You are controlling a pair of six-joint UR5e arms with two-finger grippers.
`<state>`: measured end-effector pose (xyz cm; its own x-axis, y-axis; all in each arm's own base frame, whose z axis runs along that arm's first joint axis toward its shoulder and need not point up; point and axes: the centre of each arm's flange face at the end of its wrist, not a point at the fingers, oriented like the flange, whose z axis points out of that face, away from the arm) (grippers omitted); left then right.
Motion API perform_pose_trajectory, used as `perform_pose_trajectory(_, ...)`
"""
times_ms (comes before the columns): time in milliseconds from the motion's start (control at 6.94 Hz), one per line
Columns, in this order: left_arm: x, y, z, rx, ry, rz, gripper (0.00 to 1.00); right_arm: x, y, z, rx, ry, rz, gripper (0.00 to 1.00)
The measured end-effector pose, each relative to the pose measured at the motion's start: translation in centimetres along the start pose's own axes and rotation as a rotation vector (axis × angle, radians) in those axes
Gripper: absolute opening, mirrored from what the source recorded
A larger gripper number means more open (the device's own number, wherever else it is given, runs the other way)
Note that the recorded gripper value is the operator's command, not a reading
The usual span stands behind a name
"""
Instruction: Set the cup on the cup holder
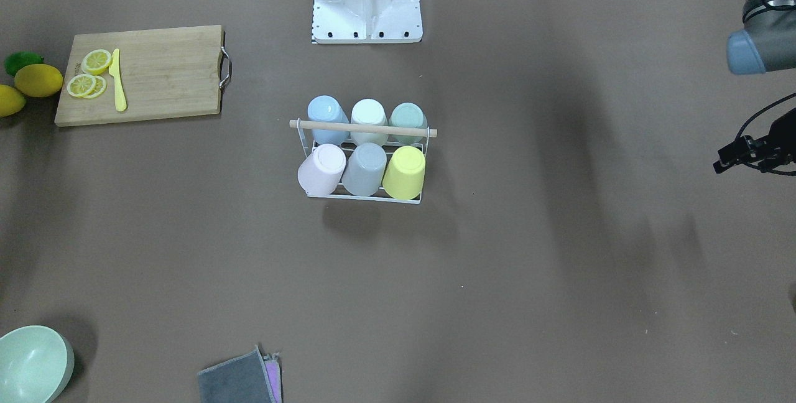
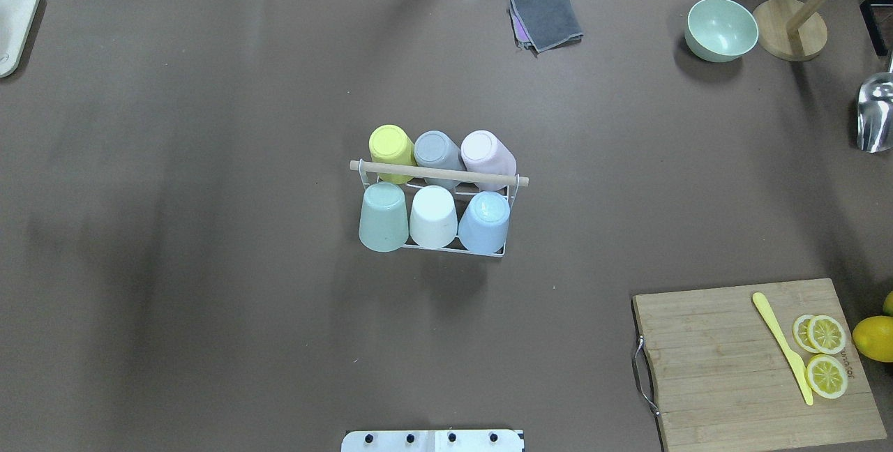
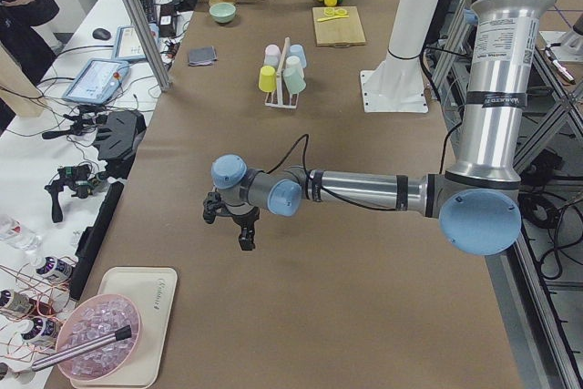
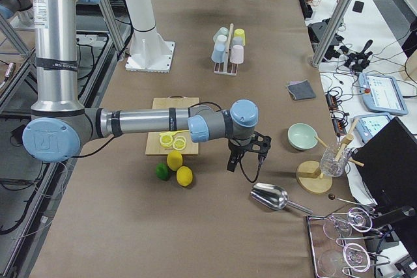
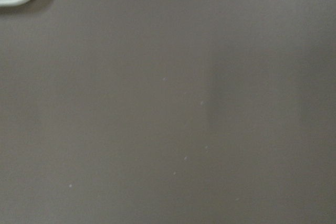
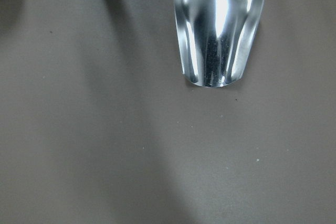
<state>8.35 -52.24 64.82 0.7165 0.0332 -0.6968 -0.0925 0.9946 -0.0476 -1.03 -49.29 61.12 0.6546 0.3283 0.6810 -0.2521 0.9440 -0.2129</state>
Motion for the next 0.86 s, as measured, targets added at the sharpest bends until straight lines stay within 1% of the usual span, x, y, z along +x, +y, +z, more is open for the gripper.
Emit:
perform_pose_trajectory(288,-4.6,1.7,1.1,-0.074,-0.025,0.032,0.97,0.9,-0.3,-1.1,0.000,0.005,0.020,0.99)
perform_pose_trajectory(432,-6.9,2.4,2.3,-0.110,-0.033,0.037,0.97,1.0,-0.4,-1.4,-0.002,0.004,0.025,0.99)
perform_pose_trajectory(576,-7.9,2.4,3.0,-0.122,-0.033,0.014,0.97,0.8,-0.5,-1.5,-0.006,0.002,0.026,1.00)
perform_pose_trajectory(720,-7.5,1.7,2.7,-0.102,-0.030,-0.020,0.97,0.7,-0.4,-1.5,-0.014,0.002,0.031,1.00)
perform_pose_trajectory(864,-6.5,0.8,2.0,-0.074,-0.026,-0.033,0.97,0.6,-0.3,-1.4,-0.027,0.008,0.040,1.00)
